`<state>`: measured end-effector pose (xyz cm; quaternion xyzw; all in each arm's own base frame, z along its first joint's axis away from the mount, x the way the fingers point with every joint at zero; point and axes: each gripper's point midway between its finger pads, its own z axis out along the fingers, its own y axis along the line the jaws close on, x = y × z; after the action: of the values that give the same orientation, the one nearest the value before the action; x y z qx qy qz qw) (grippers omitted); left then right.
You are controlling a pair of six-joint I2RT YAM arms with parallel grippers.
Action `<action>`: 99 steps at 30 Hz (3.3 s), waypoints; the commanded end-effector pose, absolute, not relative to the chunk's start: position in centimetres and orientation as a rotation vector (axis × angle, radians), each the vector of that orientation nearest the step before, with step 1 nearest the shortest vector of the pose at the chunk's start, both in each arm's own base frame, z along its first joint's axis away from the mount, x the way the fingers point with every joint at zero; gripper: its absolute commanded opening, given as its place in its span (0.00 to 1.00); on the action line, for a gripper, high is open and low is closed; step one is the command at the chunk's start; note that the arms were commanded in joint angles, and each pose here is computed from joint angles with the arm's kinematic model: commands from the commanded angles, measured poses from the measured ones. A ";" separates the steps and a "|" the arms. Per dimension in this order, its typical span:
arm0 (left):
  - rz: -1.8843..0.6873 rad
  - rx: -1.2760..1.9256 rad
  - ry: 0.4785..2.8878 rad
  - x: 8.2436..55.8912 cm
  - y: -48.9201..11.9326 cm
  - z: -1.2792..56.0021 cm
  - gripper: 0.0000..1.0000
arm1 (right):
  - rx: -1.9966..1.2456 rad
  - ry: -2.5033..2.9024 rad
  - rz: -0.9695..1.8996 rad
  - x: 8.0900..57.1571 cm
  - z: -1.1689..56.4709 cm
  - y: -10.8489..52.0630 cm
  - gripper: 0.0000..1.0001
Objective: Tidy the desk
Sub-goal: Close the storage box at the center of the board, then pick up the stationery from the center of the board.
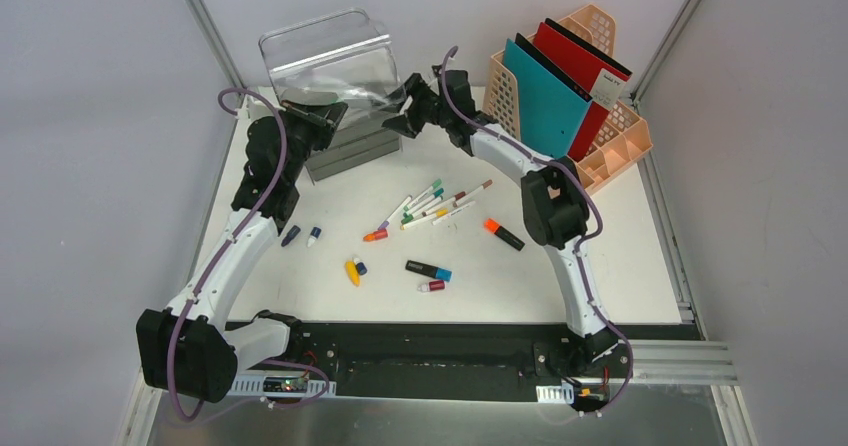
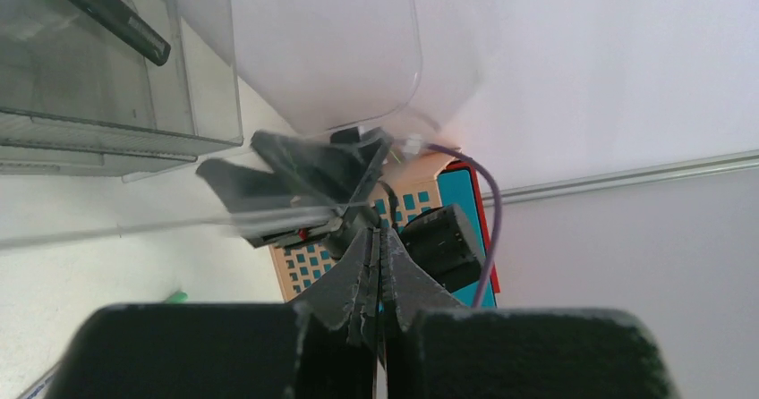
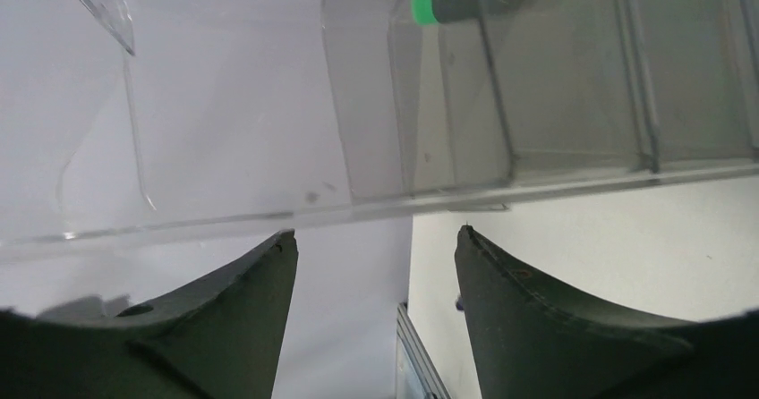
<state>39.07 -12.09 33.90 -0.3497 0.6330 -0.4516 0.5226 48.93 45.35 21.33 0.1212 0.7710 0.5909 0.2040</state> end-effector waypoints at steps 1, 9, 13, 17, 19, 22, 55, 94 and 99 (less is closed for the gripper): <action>-1.130 -0.786 1.393 38.2 -11.6 38.3 0.00 | 0.016 1.952 1.772 45.8 29.5 43.7 0.66; -1.128 -0.778 1.390 38.0 -11.6 38.2 0.00 | -0.343 1.929 1.634 40.5 28.8 40.2 0.65; -1.145 -0.769 1.407 37.9 -12.0 37.4 0.00 | -0.535 1.870 1.593 37.4 28.9 38.4 0.66; -1.134 -0.707 1.459 37.2 -12.6 35.9 0.03 | -0.726 1.829 1.610 34.4 28.7 36.0 0.66; -1.111 -0.647 1.505 36.6 -13.0 34.6 0.19 | -0.835 1.843 1.579 32.5 28.1 34.6 0.66; -1.083 -0.490 1.580 35.1 -14.0 32.3 0.46 | -1.056 1.860 1.394 29.4 26.5 31.8 0.68; -0.541 1.269 2.161 19.9 -28.9 11.1 0.79 | -1.313 1.875 1.024 21.9 21.5 16.8 0.88; -0.143 1.587 2.274 22.2 -29.4 2.0 0.26 | -1.334 1.879 1.037 21.5 21.6 16.6 0.88; -0.166 1.494 2.274 22.6 -30.0 3.2 0.05 | -1.330 1.867 1.062 21.3 21.9 16.8 0.88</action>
<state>22.18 -29.01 2.38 0.5549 0.8098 -0.0555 0.1824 20.95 16.38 20.11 -0.4859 0.7304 0.3943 0.2736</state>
